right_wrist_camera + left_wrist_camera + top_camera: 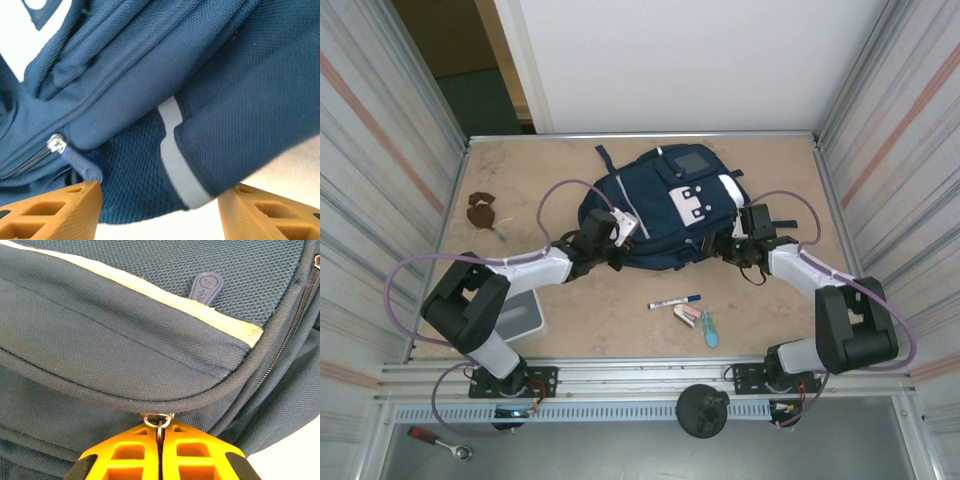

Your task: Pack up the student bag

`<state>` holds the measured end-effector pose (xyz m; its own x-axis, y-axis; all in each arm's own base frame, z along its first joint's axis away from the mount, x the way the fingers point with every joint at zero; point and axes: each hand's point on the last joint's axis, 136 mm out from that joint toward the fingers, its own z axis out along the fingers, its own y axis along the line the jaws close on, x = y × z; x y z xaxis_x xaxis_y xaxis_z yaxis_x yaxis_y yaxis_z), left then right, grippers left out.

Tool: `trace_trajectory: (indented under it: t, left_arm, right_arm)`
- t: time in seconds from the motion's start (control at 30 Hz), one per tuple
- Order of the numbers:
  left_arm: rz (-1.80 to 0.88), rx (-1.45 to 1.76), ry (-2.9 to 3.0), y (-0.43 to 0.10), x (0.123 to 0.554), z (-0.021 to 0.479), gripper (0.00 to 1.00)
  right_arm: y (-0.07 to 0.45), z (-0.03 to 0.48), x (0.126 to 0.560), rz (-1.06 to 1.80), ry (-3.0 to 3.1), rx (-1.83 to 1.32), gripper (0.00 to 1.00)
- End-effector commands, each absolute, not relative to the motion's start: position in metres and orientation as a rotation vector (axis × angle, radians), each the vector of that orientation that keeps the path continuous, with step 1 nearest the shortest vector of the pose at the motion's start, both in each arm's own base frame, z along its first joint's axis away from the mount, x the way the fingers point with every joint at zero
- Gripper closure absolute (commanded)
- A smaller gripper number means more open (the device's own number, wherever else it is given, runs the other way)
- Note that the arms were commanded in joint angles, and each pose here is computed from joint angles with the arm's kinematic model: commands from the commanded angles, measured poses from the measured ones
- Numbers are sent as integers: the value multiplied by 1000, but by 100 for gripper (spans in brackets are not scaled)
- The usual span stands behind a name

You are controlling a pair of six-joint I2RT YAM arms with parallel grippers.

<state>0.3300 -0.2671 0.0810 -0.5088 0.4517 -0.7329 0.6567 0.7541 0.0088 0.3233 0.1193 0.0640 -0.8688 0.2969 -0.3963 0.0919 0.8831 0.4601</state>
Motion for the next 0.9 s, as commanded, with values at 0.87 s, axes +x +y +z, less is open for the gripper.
trace_trajectory:
  t: [0.87]
  left_arm:
    - [-494, 961, 2085, -377, 321, 97, 100]
  right_arm:
    - [180, 76, 356, 937, 2470, 313, 28]
